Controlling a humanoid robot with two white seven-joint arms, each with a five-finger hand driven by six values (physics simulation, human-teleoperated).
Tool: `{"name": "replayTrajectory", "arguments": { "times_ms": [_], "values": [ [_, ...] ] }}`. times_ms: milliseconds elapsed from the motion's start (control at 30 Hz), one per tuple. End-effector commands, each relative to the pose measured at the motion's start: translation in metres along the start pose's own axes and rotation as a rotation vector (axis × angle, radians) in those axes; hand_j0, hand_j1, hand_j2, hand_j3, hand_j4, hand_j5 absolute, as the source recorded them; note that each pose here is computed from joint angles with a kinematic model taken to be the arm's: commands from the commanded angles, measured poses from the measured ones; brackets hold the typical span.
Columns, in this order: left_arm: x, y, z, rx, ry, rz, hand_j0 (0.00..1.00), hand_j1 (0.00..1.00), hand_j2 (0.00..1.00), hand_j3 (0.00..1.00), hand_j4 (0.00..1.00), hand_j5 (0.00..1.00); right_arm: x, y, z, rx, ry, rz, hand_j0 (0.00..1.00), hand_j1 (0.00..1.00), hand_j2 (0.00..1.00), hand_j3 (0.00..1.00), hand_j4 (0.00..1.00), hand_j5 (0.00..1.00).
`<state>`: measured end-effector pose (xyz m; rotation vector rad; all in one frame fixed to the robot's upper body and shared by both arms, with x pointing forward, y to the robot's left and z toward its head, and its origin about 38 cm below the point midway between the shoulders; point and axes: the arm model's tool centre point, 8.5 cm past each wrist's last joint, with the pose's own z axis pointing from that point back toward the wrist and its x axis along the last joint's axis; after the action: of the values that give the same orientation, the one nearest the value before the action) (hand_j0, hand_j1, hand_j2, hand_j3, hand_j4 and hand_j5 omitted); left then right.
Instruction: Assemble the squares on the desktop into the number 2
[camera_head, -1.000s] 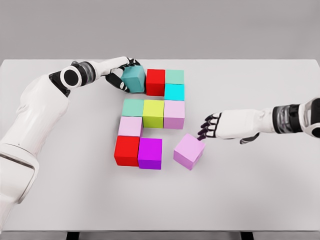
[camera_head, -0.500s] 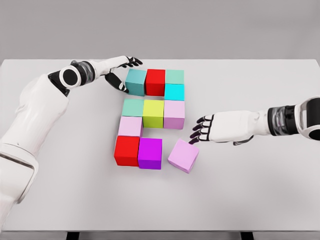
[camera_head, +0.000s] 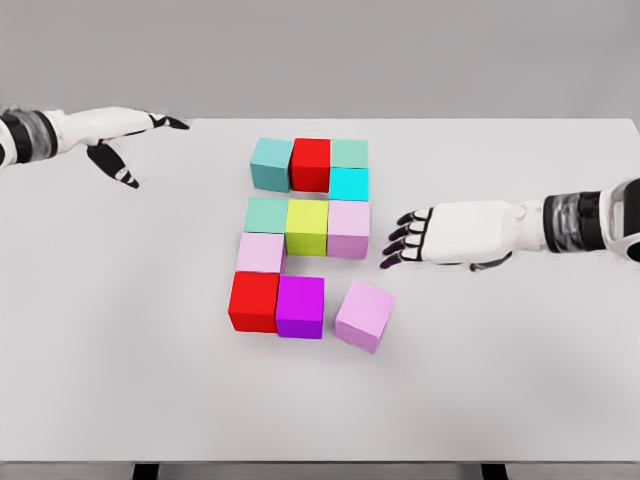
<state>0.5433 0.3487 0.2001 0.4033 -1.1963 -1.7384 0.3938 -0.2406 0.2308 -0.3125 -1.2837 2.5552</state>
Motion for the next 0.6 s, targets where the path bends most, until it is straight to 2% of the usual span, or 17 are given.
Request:
{"name": "replayTrajectory", "arguments": {
  "times_ms": [0,67,133,200,233,400,567],
  "values": [
    [-0.001,-0.006,0.007,-0.035,-0.016,-0.038,1.0,1.0,1.0,1.0,1.0,1.0,-0.009,0.004,0.013,0.007,0.038,-0.019,1.0,1.0,1.0,1.0,1.0,1.0],
    [0.002,-0.008,0.002,-0.042,-0.023,-0.042,1.0,1.0,1.0,1.0,1.0,1.0,-0.017,0.008,0.035,0.039,0.087,-0.012,1.0,1.0,1.0,1.0,1.0,1.0],
    [0.01,-0.012,-0.01,-0.073,-0.025,-0.076,1.0,1.0,1.0,1.0,1.0,1.0,-0.012,0.011,0.047,0.065,0.093,0.003,1.0,1.0,1.0,1.0,1.0,1.0],
    [0.02,-0.016,-0.023,-0.093,-0.04,-0.097,1.0,1.0,1.0,1.0,1.0,1.0,-0.009,0.023,0.058,0.102,0.106,-0.011,1.0,1.0,1.0,1.0,1.0,1.0],
    [0.025,-0.017,-0.028,-0.1,-0.047,-0.109,1.0,1.0,1.0,1.0,1.0,1.0,-0.005,0.034,0.055,0.127,0.088,-0.029,1.0,1.0,1.0,1.0,1.0,1.0],
    [0.038,-0.02,-0.041,-0.113,-0.069,-0.129,1.0,1.0,1.0,1.0,1.0,1.0,0.018,0.059,0.037,0.172,0.01,-0.069,1.0,1.0,1.0,1.0,1.0,1.0],
    [0.052,-0.02,-0.053,-0.112,-0.1,-0.131,1.0,1.0,1.0,1.0,1.0,1.0,0.025,0.058,0.021,0.151,-0.027,-0.074,1.0,1.0,1.0,1.0,1.0,1.0]
  ]
}}
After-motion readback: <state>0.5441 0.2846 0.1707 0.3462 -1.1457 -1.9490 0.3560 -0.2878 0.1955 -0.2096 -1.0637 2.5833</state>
